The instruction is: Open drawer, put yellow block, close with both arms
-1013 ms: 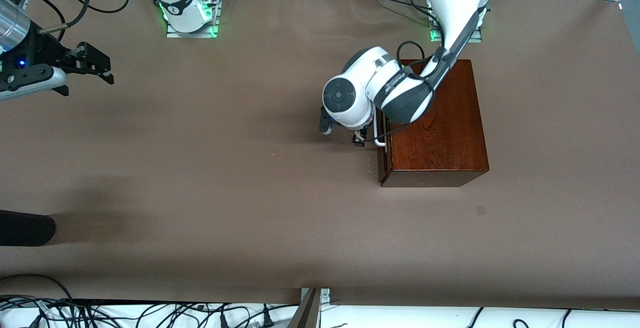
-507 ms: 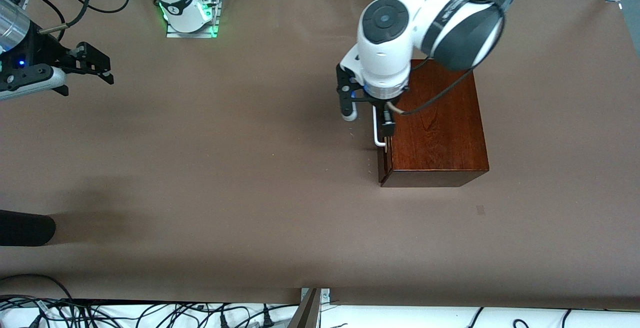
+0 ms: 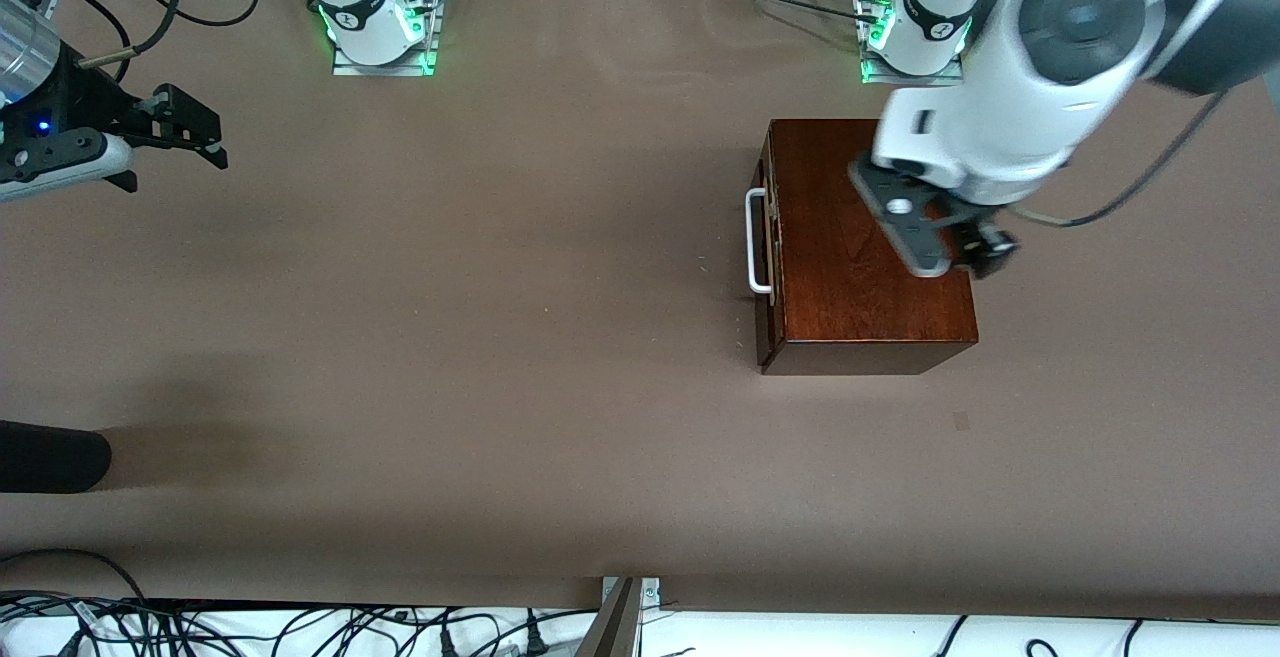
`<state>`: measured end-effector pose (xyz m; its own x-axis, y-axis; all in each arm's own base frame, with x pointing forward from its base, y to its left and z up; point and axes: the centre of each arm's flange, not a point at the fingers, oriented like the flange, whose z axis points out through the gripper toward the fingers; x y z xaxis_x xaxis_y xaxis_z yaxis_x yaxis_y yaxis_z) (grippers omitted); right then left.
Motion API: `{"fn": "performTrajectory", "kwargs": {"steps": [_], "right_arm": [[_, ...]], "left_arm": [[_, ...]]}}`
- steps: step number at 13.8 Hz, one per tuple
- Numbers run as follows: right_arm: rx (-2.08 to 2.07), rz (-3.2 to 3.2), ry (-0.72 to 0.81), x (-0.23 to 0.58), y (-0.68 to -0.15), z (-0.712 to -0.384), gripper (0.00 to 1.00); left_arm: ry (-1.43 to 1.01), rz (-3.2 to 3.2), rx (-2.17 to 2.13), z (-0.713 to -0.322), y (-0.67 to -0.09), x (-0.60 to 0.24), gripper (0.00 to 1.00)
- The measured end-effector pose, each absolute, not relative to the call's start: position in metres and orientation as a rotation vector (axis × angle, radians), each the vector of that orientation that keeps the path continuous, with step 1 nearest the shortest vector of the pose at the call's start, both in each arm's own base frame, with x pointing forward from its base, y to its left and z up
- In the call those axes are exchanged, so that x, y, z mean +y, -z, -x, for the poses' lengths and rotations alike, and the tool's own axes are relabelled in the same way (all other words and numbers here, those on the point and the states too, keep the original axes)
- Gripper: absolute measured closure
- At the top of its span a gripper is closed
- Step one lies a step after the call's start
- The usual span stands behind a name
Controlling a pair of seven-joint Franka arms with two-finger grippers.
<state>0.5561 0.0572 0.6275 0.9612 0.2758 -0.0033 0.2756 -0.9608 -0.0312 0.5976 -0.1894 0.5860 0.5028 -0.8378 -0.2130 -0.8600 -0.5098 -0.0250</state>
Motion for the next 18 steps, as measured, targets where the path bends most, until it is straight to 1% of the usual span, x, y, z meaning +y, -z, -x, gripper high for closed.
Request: {"fn": "performTrajectory", "kwargs": {"steps": [3, 5, 7, 9, 11, 18], "right_arm": [[-0.431, 3.082, -0.014, 0.056, -0.627, -0.557, 0.0], [-0.43, 3.086, -0.016, 0.056, -0.626, -0.557, 0.0], [-0.431, 3.089, -0.017, 0.055, -0.626, -0.557, 0.0], [-0.432, 3.099, -0.018, 0.055, -0.626, -0.557, 0.0], [-0.441, 3.129, -0.02, 0.053, -0.626, -0.558, 0.0], [-0.446, 3.135, -0.022, 0.054, -0.625, -0.558, 0.0]], "left_arm": [[-0.246, 2.703, 1.241, -0.593, -0.612, -0.136, 0.0], [-0.161, 2.865, 0.919, -0.581, -0.626, -0.113, 0.0], [-0.047, 3.057, 0.502, -0.569, -0.637, -0.081, 0.0], [0.055, 3.119, 0.254, -0.569, -0.639, -0.042, 0.0], [0.09, 3.13, 0.157, -0.571, -0.632, -0.017, 0.0], [0.004, 3.112, 0.091, -0.565, -0.605, -0.003, 0.0]]}}
